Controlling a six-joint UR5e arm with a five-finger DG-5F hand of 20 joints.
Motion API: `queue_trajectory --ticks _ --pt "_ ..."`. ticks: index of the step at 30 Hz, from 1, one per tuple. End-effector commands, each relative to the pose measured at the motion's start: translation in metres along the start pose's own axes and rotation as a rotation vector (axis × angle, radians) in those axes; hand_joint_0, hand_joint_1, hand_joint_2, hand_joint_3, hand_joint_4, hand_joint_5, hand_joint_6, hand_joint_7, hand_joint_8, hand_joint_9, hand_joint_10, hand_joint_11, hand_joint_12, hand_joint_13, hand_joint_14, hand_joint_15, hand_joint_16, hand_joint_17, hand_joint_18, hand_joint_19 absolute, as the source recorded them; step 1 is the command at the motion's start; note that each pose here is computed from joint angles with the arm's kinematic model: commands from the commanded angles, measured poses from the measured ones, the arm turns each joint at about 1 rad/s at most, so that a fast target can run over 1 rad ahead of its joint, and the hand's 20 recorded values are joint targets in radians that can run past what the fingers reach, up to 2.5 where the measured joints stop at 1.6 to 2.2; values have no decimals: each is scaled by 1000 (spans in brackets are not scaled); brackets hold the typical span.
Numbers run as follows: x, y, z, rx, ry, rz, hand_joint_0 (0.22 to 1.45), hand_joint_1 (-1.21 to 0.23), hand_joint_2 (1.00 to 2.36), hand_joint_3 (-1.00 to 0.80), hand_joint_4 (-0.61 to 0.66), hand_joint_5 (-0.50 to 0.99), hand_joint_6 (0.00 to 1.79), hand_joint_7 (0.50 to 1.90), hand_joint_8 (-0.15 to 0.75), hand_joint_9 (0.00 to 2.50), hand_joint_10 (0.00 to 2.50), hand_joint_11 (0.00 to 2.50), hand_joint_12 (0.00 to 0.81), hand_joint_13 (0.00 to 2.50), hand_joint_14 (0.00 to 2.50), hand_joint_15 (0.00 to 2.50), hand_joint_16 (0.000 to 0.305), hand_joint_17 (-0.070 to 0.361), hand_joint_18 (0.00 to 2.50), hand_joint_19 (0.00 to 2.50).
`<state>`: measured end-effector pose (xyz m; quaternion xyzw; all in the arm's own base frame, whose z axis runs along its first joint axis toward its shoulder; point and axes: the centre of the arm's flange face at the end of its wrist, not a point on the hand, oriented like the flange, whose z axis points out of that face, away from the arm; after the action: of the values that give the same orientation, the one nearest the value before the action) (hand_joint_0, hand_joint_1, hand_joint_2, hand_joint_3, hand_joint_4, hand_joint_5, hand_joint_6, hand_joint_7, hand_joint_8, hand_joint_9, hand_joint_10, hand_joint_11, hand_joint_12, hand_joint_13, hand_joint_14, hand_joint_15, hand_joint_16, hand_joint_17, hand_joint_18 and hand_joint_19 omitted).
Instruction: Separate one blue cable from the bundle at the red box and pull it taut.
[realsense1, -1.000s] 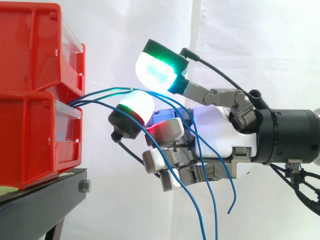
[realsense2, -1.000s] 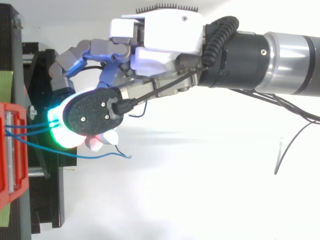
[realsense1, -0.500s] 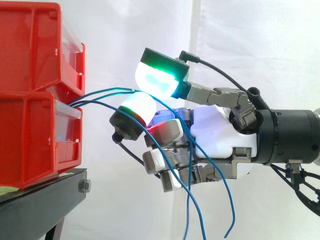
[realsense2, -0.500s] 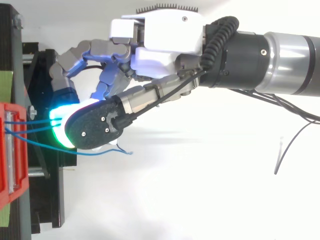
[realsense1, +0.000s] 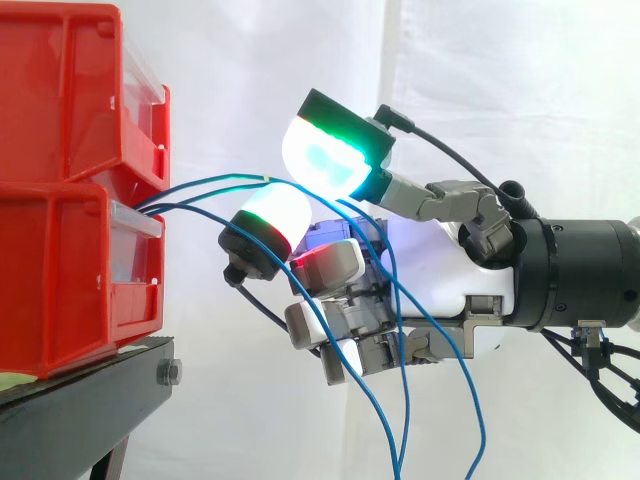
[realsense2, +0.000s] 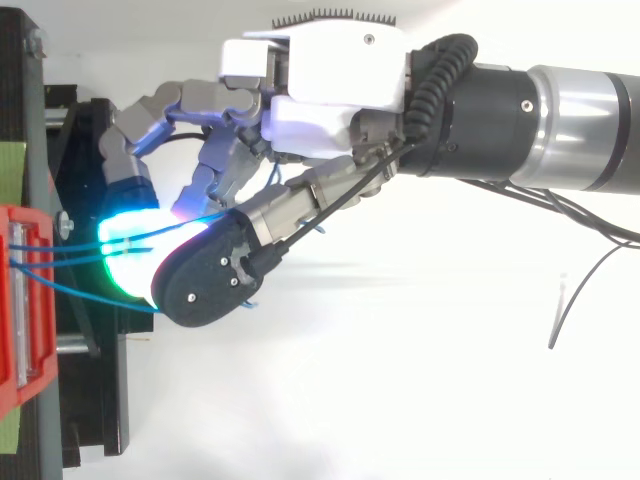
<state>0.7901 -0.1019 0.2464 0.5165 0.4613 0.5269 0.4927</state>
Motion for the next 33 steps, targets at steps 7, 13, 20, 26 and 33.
queue_trajectory --ticks 7,13,20,26,33 --pt "1 1 1 -5 2 1 643 -751 1003 -457 65 -159 842 1116 317 1134 23 1257 411 1001 24 671 47 106 930 765" --pt "1 0 0 -2 2 -1 651 -776 1006 -424 78 -170 850 1103 314 1113 22 1258 416 988 24 672 47 107 930 766" --pt "2 1 1 -5 3 -1 575 -720 1000 -500 91 -169 847 1083 318 1111 23 1243 419 985 24 669 48 109 931 771" --pt "3 0 1 -3 6 -1 631 -671 1001 -488 72 -158 841 1112 315 1120 23 1261 412 982 22 654 47 106 923 776" --pt "3 1 1 -5 6 -1 629 -780 1015 -297 66 -165 854 1140 313 1093 24 1257 415 964 24 665 48 108 920 779"
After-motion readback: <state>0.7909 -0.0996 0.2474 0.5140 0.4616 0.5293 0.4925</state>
